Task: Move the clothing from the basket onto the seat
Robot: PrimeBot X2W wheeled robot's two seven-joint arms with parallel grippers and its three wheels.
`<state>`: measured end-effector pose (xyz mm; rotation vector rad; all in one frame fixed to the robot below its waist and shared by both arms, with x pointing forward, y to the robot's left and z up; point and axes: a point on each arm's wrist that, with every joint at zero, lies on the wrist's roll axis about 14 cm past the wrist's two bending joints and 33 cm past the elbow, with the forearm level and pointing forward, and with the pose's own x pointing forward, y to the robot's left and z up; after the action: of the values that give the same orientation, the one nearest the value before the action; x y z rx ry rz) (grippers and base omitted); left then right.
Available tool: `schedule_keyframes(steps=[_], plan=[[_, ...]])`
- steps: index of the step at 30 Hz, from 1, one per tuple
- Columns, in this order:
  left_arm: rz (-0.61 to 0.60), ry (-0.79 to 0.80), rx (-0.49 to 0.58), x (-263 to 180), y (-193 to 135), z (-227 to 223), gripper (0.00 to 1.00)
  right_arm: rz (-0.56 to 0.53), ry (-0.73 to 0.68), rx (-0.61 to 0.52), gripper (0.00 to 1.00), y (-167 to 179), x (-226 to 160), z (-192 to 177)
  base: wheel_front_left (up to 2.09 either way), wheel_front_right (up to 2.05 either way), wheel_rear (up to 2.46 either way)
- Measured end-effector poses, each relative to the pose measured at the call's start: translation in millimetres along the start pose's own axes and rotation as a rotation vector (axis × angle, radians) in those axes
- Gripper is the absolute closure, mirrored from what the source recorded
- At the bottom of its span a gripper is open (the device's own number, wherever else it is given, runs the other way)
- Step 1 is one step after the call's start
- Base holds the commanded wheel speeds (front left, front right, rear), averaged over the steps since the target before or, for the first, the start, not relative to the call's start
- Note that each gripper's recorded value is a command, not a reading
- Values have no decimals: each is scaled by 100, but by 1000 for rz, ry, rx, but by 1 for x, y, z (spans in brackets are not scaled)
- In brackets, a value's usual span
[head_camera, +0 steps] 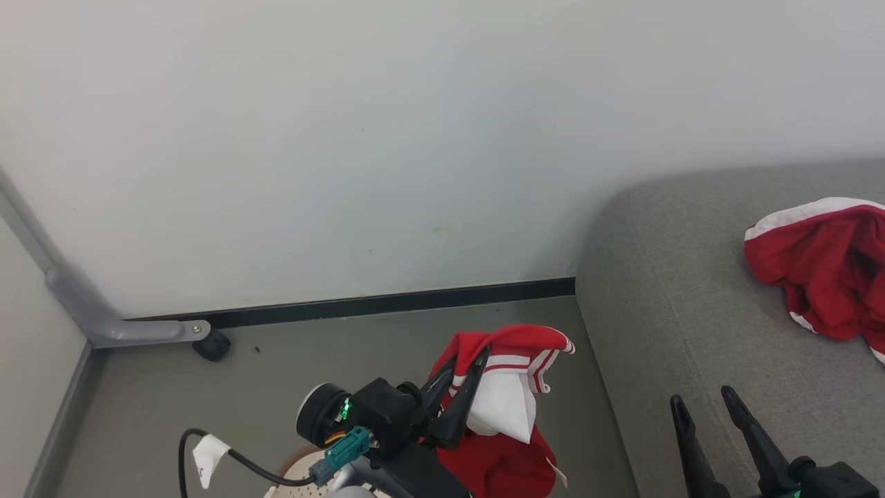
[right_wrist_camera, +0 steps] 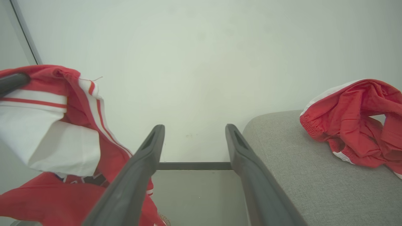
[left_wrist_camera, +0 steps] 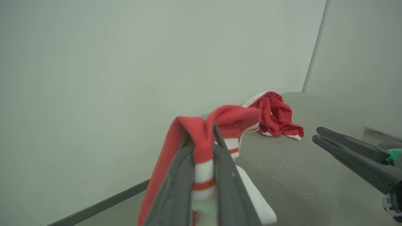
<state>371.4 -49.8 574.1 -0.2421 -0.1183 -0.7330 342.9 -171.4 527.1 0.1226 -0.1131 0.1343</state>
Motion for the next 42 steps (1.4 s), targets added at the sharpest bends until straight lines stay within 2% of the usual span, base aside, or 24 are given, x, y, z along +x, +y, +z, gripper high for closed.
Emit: schedule_keyframes(steps=[9, 21, 35, 42], plan=[[-9, 23, -6, -2, -3, -2, 100, 35, 12, -6, 0, 8, 5, -1, 0, 0, 0], [-13, 5, -10, -2, -4, 10, 100, 204, 22, -43, 0, 43, 39, 3, 0, 0, 0], [26, -34, 18, -9, 6, 29, 100, 476, 144, -98, 0, 126, 66, -26, 0, 0, 0], [53, -44, 23, -15, 13, 33, 100, 676, 197, -155, 0, 178, 61, -40, 0, 0, 0]])
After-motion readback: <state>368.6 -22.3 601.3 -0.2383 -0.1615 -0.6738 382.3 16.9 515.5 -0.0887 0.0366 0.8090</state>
